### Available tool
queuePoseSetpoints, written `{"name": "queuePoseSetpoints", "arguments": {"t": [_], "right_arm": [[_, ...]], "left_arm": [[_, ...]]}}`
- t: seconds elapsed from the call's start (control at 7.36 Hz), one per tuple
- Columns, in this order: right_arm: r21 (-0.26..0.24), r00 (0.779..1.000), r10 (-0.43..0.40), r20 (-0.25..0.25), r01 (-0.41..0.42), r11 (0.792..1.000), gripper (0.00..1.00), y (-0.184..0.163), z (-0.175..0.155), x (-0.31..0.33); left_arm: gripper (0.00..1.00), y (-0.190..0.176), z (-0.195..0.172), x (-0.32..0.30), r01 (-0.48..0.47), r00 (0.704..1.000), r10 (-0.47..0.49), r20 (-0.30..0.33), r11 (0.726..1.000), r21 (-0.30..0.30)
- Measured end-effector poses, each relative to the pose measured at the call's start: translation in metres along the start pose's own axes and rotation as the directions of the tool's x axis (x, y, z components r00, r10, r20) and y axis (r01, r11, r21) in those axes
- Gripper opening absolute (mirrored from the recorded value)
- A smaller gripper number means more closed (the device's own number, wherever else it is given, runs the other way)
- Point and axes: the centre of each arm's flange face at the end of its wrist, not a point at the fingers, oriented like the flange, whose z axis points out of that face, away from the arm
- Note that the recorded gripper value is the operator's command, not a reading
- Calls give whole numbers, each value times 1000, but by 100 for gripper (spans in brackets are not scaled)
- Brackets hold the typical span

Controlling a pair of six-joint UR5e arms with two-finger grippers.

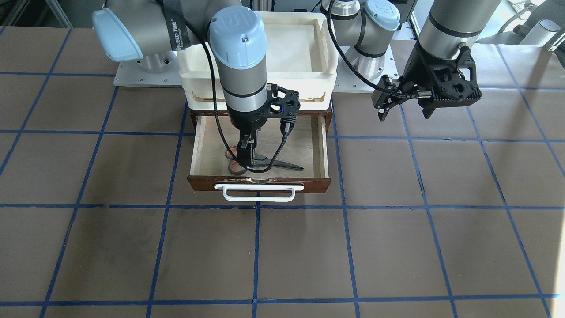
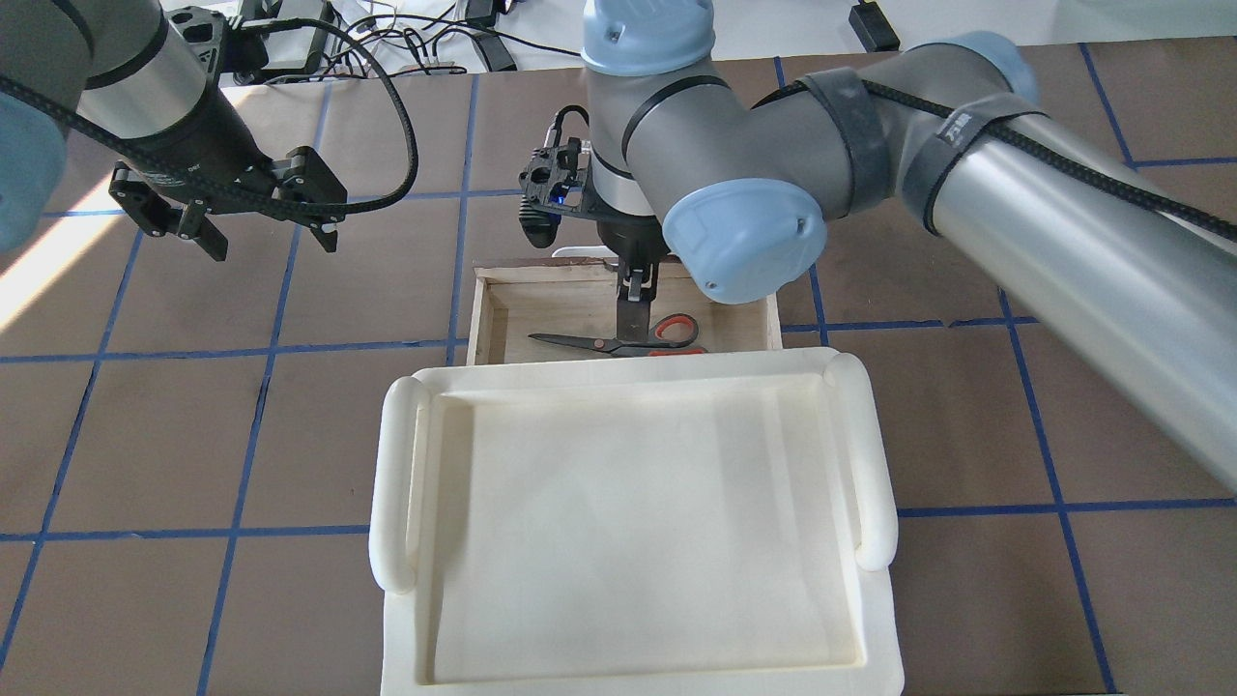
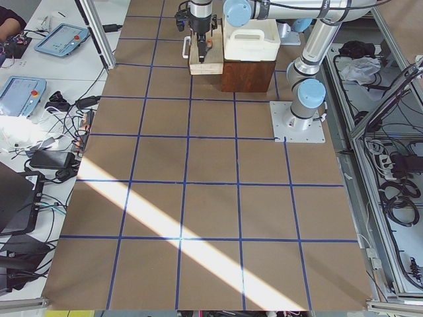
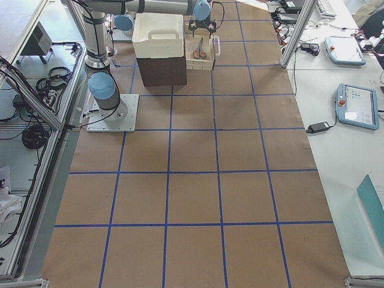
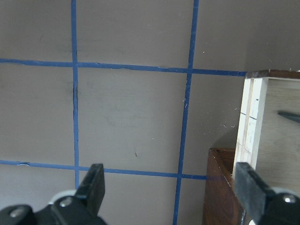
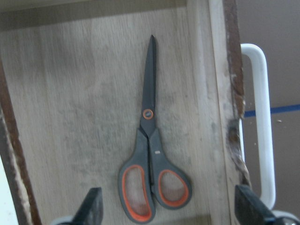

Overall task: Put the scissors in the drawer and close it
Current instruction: 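Open the right gripper to release the scissors and raise it away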

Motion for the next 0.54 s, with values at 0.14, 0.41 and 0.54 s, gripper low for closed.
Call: {"name": "queuePoseSetpoints", "arguments": {"t": [0.14, 0.41, 0.54], "right_arm": [[-1, 998, 65, 2, -65, 998, 100, 34, -26, 12], [14, 965, 262, -19, -261, 965, 100, 107, -78, 24], [15, 908, 417, -29, -417, 909, 100, 134, -94, 25]], "left_arm": [[100, 0, 0, 0, 0, 1000, 0, 0, 1000, 0], [100, 0, 0, 0, 0, 1000, 0, 0, 1000, 1], [100, 0, -1, 0, 0, 1000, 0, -1, 1000, 3]]}}
